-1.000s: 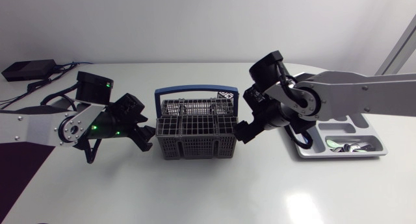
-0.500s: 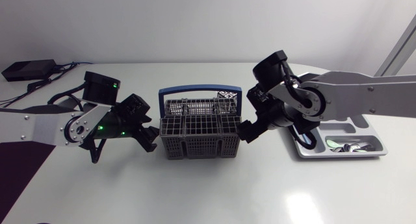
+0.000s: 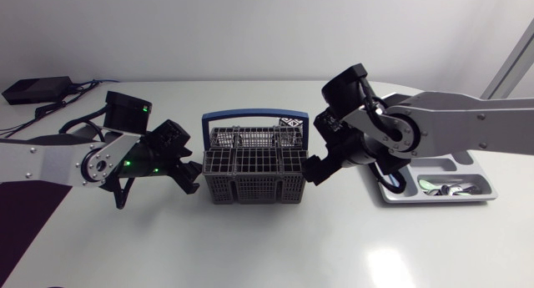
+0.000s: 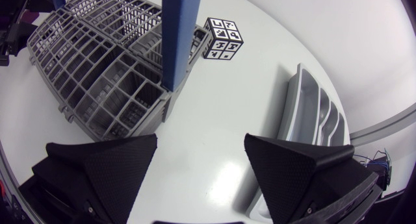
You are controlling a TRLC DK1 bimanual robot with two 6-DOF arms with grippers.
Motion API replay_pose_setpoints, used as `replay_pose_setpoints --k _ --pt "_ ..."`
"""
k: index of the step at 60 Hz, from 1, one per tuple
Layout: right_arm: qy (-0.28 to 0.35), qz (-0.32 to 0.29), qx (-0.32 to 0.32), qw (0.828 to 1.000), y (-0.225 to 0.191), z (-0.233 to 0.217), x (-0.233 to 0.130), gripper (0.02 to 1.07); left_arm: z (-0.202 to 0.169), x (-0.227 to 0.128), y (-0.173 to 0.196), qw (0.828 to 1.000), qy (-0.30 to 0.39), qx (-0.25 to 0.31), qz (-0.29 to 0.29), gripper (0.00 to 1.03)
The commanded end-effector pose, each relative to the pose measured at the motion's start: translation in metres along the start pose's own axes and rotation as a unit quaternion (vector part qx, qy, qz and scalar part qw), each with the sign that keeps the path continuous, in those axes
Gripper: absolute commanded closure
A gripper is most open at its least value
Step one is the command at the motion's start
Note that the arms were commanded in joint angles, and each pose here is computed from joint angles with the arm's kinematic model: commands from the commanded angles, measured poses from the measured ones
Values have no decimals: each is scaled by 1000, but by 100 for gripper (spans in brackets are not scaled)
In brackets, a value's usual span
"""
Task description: Transfer all utensils from the basket to the drawer tray.
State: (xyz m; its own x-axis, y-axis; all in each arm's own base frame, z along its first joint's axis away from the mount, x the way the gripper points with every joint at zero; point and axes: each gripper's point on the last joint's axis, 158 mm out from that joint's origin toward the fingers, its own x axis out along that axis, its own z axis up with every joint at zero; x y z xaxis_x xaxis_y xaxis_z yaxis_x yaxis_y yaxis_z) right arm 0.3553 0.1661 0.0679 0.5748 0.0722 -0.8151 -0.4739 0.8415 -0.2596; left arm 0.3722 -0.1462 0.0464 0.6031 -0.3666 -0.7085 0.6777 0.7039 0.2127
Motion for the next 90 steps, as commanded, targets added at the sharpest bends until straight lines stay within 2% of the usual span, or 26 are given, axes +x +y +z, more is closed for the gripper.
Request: replay_pose_setpoints --k 1,27,30,39,47,52,55,64,69,76,77,80,84,90 --pt "1 34 -9 999 25 -6 1 10 20 2 -3 1000 -28 -1 -11 36" --pt "10 10 9 1000 -1 -16 2 10 14 -14 11 999 -34 -13 9 29" --pt "7 2 12 1000 -8 -16 -1 7 14 -18 11 999 -36 -14 11 29" --pt "-3 -16 25 1000 -31 -18 -10 7 20 -43 27 997 -58 -29 40 20" --pt "-15 -32 41 999 -50 -24 -21 7 27 -80 42 992 -92 -42 78 13" --pt "-29 -39 45 998 -58 -25 -30 7 30 -98 41 990 -103 -41 86 11" --pt "-42 -47 51 997 -66 -27 -40 7 31 -114 42 988 -112 -48 95 6" --pt "-81 -70 64 992 -87 -27 -68 7 32 -141 42 983 -134 -52 115 5" --pt "-116 -85 62 988 -96 -22 -92 7 36 -165 44 975 -165 -57 139 5" --pt "-163 -107 64 979 -106 -21 -126 7 42 -206 52 953 -226 -76 188 5" --pt "-167 -111 69 977 -110 -22 -129 7 43 -217 57 945 -241 -90 201 5" --pt "-167 -117 74 976 -113 -26 -132 7 42 -234 66 930 -267 -117 225 5" --pt "-149 -120 77 978 -115 -37 -127 7 40 -254 72 913 -294 -122 255 5" --pt "-148 -135 94 975 -125 -50 -129 7 33 -257 68 908 -301 -132 259 5"
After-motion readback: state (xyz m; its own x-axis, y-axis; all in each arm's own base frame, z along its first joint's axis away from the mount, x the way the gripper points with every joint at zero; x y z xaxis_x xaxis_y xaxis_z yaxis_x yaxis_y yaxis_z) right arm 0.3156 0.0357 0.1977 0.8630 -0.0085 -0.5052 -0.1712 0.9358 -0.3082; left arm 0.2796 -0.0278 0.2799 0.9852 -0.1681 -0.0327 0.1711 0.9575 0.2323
